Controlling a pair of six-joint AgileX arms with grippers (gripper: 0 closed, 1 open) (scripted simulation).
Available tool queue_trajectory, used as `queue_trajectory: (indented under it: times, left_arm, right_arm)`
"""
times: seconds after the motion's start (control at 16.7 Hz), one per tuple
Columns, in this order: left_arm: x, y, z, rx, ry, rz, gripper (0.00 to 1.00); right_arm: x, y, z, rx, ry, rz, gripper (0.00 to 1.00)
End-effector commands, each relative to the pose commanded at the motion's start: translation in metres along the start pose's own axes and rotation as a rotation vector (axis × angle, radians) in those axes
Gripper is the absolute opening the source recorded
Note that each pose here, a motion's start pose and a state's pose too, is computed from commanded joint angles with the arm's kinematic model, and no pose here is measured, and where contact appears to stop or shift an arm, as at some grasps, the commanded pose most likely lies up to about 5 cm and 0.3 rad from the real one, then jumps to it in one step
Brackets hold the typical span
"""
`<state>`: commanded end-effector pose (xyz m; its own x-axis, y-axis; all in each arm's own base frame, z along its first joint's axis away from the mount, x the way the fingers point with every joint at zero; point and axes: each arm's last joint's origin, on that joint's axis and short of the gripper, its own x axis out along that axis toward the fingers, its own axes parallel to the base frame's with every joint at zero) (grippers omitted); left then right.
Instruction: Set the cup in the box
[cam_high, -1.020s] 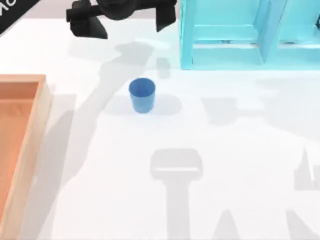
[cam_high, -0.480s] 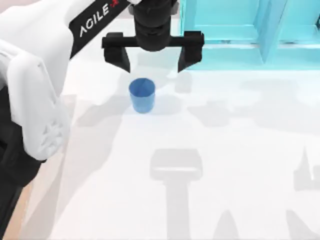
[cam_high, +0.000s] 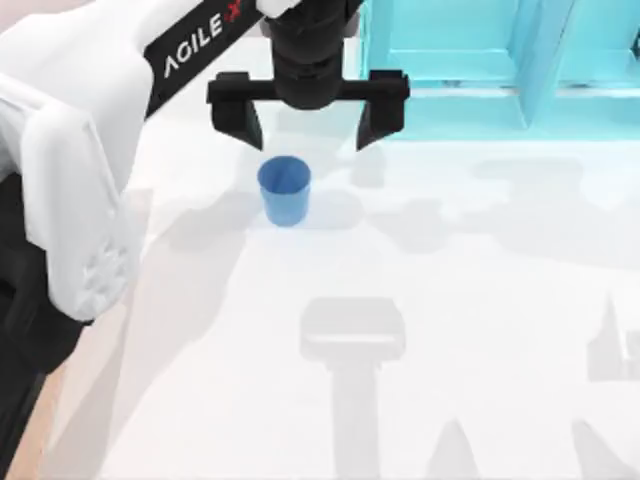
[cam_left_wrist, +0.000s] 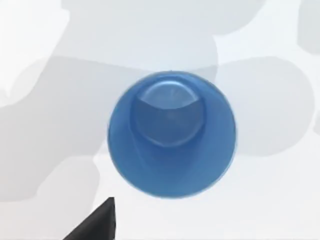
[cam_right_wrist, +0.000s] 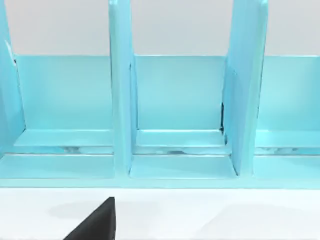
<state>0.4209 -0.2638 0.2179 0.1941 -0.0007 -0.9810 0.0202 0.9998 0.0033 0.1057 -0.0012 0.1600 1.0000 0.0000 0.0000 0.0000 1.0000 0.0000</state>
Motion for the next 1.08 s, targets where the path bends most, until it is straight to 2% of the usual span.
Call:
queue_trajectory:
  times: [0.42, 0.72, 1.08]
  left_arm:
    - [0.08, -0.001, 0.0, -0.001, -0.008, -0.005, 1.0]
    - [0.087, -0.001, -0.001, -0.001, -0.005, -0.003, 1.0]
    - [0.087, -0.001, -0.001, -0.001, -0.005, -0.003, 0.55]
  right_arm:
    - [0.0, 0.0, 0.0, 0.0, 0.0, 0.0, 1.0]
    - [0.0, 0.0, 0.0, 0.0, 0.0, 0.0, 1.0]
    - [0.0, 0.0, 0.0, 0.0, 0.0, 0.0, 1.0]
